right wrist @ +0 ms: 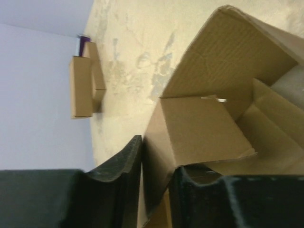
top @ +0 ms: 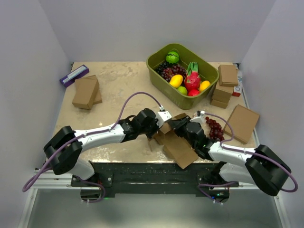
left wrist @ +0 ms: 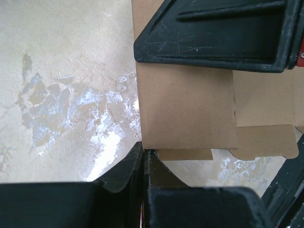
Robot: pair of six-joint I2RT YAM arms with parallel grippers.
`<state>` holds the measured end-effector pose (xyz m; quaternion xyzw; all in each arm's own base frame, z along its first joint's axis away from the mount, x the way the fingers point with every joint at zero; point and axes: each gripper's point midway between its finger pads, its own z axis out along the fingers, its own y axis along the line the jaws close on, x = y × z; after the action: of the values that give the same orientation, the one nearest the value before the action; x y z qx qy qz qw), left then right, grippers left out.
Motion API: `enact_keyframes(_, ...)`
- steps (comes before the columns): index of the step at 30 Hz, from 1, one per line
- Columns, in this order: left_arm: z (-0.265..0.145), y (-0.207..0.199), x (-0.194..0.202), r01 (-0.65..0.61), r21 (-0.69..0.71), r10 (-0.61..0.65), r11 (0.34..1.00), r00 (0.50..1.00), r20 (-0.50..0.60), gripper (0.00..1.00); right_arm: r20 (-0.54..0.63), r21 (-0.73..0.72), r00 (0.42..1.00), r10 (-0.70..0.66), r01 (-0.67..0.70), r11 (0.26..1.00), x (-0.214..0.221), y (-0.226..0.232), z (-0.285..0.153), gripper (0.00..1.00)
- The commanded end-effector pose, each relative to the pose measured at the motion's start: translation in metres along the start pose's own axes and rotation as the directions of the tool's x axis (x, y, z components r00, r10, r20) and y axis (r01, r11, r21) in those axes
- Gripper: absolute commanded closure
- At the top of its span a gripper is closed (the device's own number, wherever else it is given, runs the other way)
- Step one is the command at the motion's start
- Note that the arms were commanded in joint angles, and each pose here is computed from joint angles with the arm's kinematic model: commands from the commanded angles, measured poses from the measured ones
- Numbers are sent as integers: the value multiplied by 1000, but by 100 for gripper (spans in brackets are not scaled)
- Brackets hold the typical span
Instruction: Fold the paper box
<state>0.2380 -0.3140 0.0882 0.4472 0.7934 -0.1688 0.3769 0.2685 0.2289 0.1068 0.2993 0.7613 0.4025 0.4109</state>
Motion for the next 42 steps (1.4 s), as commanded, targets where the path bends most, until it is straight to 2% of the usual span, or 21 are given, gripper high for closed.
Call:
enact_keyframes(1,-2,6,17,-28,-30,26,999,997,-78,76,10,-50,1000,30,-29,998,-1,12,3,88)
enact_keyframes(2,-4,6,14,-19,-29,17,999,998,-62,66,8,-43,1000,27,-27,999,0,10,5,90)
enact_keyframes(3,-6,6,11,-17,-29,16,999,999,-47,50,12,-38,1000,26,-26,999,0,11,7,94)
enact_keyframes(6,-17,8,-5,7,-33,-6,999,999,41,24,17,-22,1000,22,-22,1000,0,9,9,100)
enact_keyframes(9,-33,9,-20,40,-1,-39,999,990,136,14,32,12,999,19,-19,1000,-2,2,11,100)
enact_keyframes(13,-49,10,-29,68,39,-75,997,975,209,10,41,28,999,19,-20,999,-4,1,12,100)
enact_keyframes(16,-62,22,-19,186,-3,-180,983,956,232,10,46,33,999,18,-19,999,-6,1,11,100)
enact_keyframes(17,-65,31,-22,227,-34,-209,973,939,274,10,45,38,999,16,-18,999,-5,0,10,100)
enact_keyframes(18,-70,46,-22,285,-105,-239,953,916,321,10,50,38,999,17,-19,999,-7,0,11,100)
enact_keyframes(19,-75,50,-9,358,-121,-298,926,889,347,9,49,37,999,17,-18,999,-6,0,10,100)
enact_keyframes(22,-87,67,6,470,-164,-370,867,829,420,6,49,36,999,18,-19,999,-7,0,9,100)
enact_keyframes(26,-91,80,32,558,-239,-434,795,798,419,6,48,29,999,26,-28,999,-7,2,9,100)
enact_keyframes(28,-86,74,46,554,-234,-447,799,807,385,6,45,27,999,28,-29,999,-6,2,9,100)
enact_keyframes(31,-70,56,63,513,-178,-447,840,839,311,9,43,22,999,32,-33,999,-6,4,10,100)
enact_keyframes(33,-62,42,62,474,-101,-429,875,854,293,15,39,22,999,34,-35,999,-5,3,10,100)
enact_keyframes(36,-57,36,58,419,-65,-382,906,872,306,18,37,15,999,36,-37,999,-5,5,9,100)
enact_keyframes(38,-53,24,50,358,9,-342,934,885,316,18,40,16,999,35,-36,999,-5,4,9,100)
enact_keyframes(42,-46,3,45,238,94,-256,967,910,326,17,42,13,999,32,-33,999,-7,6,8,100)
